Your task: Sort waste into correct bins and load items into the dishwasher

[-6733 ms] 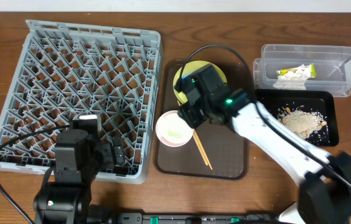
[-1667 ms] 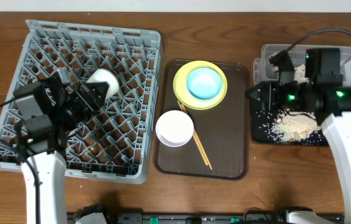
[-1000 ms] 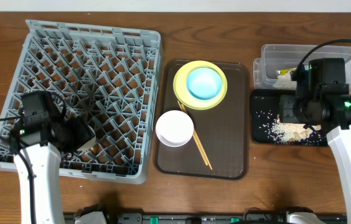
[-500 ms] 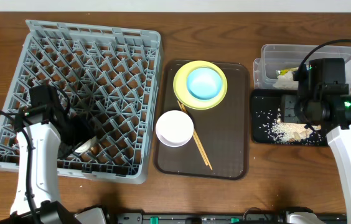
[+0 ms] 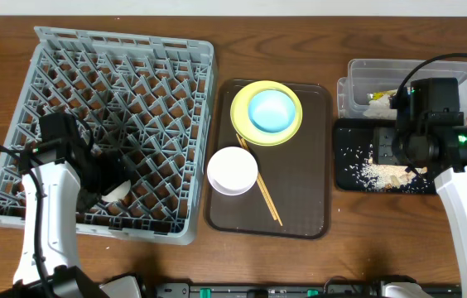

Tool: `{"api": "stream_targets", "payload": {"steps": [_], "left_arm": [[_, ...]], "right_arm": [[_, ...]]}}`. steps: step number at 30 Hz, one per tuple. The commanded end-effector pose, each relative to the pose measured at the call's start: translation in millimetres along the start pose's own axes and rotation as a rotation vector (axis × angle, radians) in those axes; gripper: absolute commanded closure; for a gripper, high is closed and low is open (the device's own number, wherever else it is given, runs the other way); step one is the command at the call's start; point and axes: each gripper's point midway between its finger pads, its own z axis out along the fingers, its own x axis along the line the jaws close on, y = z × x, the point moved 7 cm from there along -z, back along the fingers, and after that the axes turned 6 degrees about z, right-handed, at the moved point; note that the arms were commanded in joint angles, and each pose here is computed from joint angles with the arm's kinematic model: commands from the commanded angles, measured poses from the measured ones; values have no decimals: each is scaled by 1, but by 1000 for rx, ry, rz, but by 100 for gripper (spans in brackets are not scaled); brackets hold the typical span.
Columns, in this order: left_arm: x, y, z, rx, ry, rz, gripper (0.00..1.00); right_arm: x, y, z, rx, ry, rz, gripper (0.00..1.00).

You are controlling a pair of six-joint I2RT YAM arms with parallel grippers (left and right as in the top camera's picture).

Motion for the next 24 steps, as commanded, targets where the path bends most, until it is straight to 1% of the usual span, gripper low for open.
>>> {"api": "stream_targets", "payload": {"steps": [1,4,5,6,11,15,18,21,24], "left_arm": [[-7,13,-30,-115,-37,19,13],[-9,13,-49,-188,-54,27,12],[-9,11,-55,-215,-60,30,9],[-10,9,-60,-233,-65,32,8],[-19,-6,-82,-310,-109,81,8],[-45,-21,-94,-359,-166,209,7],[-76,-33,-98,-386,-220,374,7],[-105,-46,-97,-351,-237,519,7],[-134,-55,-91,-319,-200,654,7]], "right_arm": [[-3,2,-4,-19,-9,19,41],[-2,3,-4,-26,-1,20,32],[0,4,-5,-30,13,19,28],[2,5,-5,-34,30,19,26],[13,9,-6,-54,137,-8,24],[14,12,-6,-67,141,-8,24],[14,11,-6,-65,140,-9,24],[14,11,-6,-63,140,-8,24],[14,11,-6,-62,140,-8,24]]}}
